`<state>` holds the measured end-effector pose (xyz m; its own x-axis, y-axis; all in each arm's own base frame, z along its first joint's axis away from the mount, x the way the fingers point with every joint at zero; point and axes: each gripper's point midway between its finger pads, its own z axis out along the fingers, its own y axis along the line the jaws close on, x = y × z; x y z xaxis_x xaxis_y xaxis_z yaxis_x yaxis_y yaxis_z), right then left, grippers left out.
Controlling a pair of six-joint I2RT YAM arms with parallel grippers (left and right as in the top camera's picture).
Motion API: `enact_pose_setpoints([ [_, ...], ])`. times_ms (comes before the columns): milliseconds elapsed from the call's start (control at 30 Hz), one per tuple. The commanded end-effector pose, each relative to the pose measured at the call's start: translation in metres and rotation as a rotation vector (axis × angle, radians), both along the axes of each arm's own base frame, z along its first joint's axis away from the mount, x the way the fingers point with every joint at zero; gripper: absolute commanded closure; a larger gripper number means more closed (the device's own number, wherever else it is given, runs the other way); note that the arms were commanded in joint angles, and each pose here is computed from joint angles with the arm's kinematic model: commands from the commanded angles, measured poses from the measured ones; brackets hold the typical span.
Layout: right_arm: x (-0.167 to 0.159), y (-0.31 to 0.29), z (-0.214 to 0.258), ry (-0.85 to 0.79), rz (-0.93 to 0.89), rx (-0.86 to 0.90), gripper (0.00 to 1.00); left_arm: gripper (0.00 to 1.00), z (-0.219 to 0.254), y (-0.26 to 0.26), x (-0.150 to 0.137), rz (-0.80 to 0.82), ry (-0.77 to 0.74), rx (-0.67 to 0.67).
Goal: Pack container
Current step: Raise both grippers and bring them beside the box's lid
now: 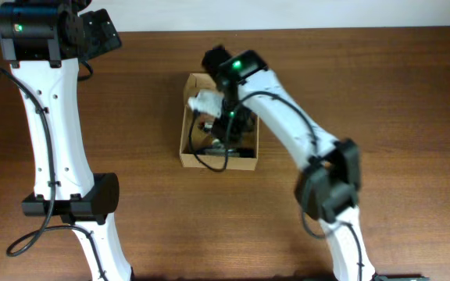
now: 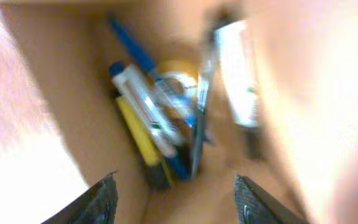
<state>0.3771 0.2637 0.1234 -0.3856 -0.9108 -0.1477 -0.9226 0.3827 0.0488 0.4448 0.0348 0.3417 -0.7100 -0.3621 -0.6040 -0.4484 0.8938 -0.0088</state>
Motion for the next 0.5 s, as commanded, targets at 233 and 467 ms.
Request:
enact_pose_setpoints([
  [233,0.015,-0.083,0.238,-0.529,-0.512,0.337,0.54,0.0,-0.003,0.002,0.001,0.001,0.01,0.002],
  [467,0.036,-0.186,0.245,-0.492,-0.944,0.391,0.63,0.0,0.0,0.0,0.006,-0.005,-0.016,-0.008],
])
